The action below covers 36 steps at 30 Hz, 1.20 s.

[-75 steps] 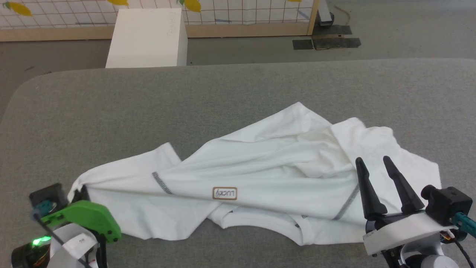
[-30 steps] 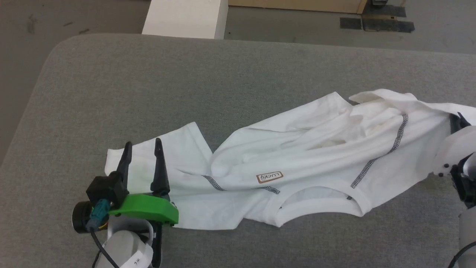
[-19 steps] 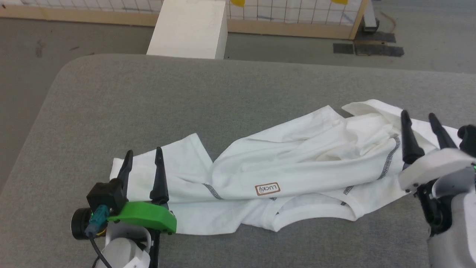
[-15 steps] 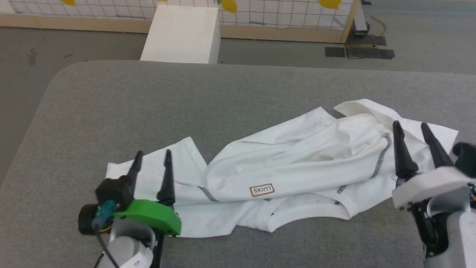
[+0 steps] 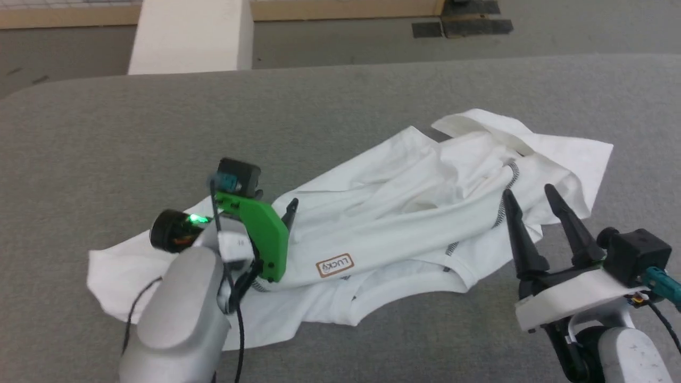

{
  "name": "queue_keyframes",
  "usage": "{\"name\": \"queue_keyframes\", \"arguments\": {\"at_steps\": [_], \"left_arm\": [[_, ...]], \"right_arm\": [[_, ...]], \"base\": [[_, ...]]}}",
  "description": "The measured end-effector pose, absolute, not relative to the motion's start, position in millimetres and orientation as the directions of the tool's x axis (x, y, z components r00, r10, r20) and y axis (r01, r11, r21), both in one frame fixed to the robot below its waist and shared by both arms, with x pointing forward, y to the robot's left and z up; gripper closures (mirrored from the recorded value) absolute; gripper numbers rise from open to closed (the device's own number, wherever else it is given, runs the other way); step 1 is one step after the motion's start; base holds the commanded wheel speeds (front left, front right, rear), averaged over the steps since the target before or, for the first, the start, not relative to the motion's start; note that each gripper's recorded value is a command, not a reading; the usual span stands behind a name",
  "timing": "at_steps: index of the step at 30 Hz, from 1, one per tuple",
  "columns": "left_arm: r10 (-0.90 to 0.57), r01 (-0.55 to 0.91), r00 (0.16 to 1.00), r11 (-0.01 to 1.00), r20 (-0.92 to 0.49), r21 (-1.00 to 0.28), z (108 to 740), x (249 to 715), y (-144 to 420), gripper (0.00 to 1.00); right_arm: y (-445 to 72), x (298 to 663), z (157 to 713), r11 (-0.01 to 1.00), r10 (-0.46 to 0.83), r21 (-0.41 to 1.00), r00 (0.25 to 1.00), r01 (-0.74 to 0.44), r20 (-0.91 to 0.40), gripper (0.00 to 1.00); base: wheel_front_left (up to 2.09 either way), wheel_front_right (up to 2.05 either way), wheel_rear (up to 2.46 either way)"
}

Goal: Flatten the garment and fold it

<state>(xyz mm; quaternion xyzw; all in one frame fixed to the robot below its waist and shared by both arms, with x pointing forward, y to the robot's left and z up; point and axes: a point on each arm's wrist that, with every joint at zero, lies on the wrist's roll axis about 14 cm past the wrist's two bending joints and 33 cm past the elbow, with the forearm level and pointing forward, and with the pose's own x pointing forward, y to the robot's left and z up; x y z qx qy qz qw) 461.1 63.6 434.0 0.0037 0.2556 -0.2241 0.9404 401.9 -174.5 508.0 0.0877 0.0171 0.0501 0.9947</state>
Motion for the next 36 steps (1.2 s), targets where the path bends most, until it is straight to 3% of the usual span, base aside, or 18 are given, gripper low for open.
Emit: {"name": "queue_keyframes", "arguments": {"at_steps": [6, 7, 8, 10, 19, 23, 24, 25, 26, 33, 36], "left_arm": [[-0.364, 0.502, 0.522, 0.862, -0.771, -0.067, 381.5, 455.0, 57.0, 0.02], [-0.352, 0.517, 0.484, 0.854, -0.801, -0.062, 378.2, 455.3, 55.9, 0.63], [-0.348, 0.531, 0.461, 0.845, -0.816, -0.06, 377.5, 456.9, 53.6, 1.0], [-0.36, 0.564, 0.463, 0.824, -0.81, -0.044, 381.2, 464.8, 48.5, 1.0], [-0.387, 0.581, 0.726, 0.788, -0.569, 0.205, 434.3, 561.6, 57.0, 1.0], [-0.397, 0.561, 0.769, 0.796, -0.501, 0.23, 444.2, 589.5, 56.8, 1.0], [-0.398, 0.548, 0.781, 0.807, -0.48, 0.222, 444.7, 594.6, 56.1, 0.86], [-0.399, 0.531, 0.795, 0.822, -0.457, 0.206, 445.0, 599.4, 56.1, 0.39], [-0.399, 0.516, 0.807, 0.836, -0.435, 0.19, 445.9, 602.6, 55.6, 0.0], [-0.383, 0.398, 0.909, 0.915, -0.164, 0.071, 477.5, 603.1, 56.5, 0.0], [-0.3, 0.295, 0.952, 0.953, -0.065, -0.07, 477.0, 561.3, 71.4, 0.0]], "right_arm": [[-183.8, 399.6, 499.6, 0.982, 0.072, 0.178, 0.996, -0.063, -0.045, 0.0], [-186.5, 399.1, 499.1, 0.983, 0.063, 0.177, 0.997, -0.054, -0.043, 0.0], [-189.9, 398.0, 498.1, 0.984, 0.052, 0.175, 0.998, -0.043, -0.046, 0.0], [-196.0, 396.3, 495.2, 0.985, 0.032, 0.173, 0.998, -0.023, -0.052, 0.0], [-209.4, 394.6, 479.9, 0.983, -0.017, 0.179, 0.996, 0.032, -0.083, 0.0], [-213.1, 391.9, 468.6, 0.981, -0.035, 0.183, 0.993, 0.055, -0.112, 0.0], [-214.2, 391.2, 465.9, 0.981, -0.039, 0.184, 0.992, 0.061, -0.119, 0.0], [-215.6, 390.7, 463.6, 0.981, -0.045, 0.185, 0.991, 0.068, -0.125, 0.0], [-216.9, 390.1, 462.0, 0.98, -0.049, 0.185, 0.99, 0.073, -0.129, 0.0], [-225.4, 389.3, 461.4, 0.979, -0.075, 0.177, 0.989, 0.097, -0.127, 0.0], [-224.4, 387.6, 462.7, 0.981, -0.067, 0.173, 0.989, 0.09, -0.13, 0.0]], "base": [[0.0, 0.0, 0.0], [0.0, 0.0, 0.0], [0.0, 0.0, 0.0], [0.0, 0.0, 0.0], [0.0, 0.0, 0.0], [0.0, 0.0, 0.0], [0.0, 0.0, 0.0], [0.0, 0.0, 0.0], [0.0, 0.0, 0.0], [0.0, 0.0, 0.0], [0.0, 0.0, 0.0]]}}
